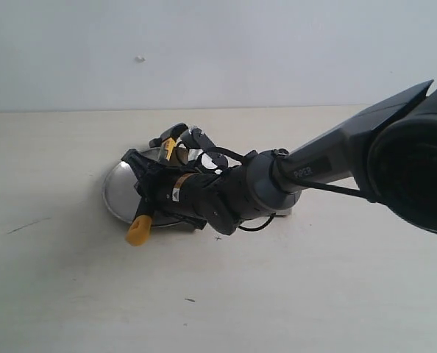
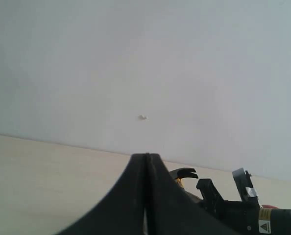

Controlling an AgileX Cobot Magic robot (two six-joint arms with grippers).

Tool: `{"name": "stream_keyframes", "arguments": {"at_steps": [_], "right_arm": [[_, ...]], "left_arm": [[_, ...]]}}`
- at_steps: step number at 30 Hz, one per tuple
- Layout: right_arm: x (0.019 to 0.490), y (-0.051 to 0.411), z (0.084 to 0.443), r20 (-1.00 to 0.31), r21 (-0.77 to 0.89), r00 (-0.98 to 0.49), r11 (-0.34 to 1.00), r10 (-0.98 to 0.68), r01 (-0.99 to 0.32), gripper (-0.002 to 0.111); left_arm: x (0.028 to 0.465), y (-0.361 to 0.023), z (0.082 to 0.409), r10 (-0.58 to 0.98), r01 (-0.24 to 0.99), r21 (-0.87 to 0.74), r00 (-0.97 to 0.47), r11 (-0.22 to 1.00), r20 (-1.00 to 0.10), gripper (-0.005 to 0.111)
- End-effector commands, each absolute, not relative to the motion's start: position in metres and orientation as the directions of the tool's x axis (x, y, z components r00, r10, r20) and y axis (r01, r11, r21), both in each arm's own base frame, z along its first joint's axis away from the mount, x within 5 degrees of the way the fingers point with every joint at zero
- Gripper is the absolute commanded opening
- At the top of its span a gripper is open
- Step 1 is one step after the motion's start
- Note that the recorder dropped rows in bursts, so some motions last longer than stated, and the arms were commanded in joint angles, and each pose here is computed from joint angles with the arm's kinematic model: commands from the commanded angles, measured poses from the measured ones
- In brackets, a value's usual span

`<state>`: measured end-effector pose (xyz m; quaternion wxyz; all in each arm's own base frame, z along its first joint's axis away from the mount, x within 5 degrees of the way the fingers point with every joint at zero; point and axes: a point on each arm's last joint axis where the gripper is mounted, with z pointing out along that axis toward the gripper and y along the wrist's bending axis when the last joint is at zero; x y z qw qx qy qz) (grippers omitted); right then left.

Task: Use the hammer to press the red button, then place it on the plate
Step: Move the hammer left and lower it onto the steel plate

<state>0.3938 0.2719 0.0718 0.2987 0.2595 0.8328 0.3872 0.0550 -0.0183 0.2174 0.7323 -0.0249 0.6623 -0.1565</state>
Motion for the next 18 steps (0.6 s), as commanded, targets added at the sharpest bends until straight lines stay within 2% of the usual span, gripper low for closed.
{"name": "stream_keyframes", "arguments": {"at_steps": [1,4,9,13,18], "right_arm": [[0.402,0.276,0.078,-0.34,0.831,-0.672,0.544,0.658,0.112,0.029],[0.402,0.276,0.079,-0.341,0.832,-0.671,0.543,0.658,0.111,0.039],[0.403,0.274,0.083,-0.337,0.834,-0.665,0.539,0.667,0.117,0.047],[0.404,0.269,0.086,-0.362,0.796,-0.678,0.591,0.639,0.131,0.056],[0.405,0.266,0.099,-0.395,0.77,-0.684,0.627,0.613,0.117,0.06]], "left_arm": [[0.055,-0.018,0.216,-0.264,0.194,-0.247,0.07,0.949,-0.962,0.0],[0.055,-0.018,0.216,-0.264,0.194,-0.247,0.07,0.949,-0.962,0.0],[0.055,-0.018,0.216,-0.264,0.194,-0.247,0.07,0.949,-0.962,0.0],[0.055,-0.018,0.216,-0.264,0.194,-0.247,0.07,0.949,-0.962,0.0],[0.055,-0.018,0.216,-0.264,0.194,-0.247,0.07,0.949,-0.962,0.0]]}}
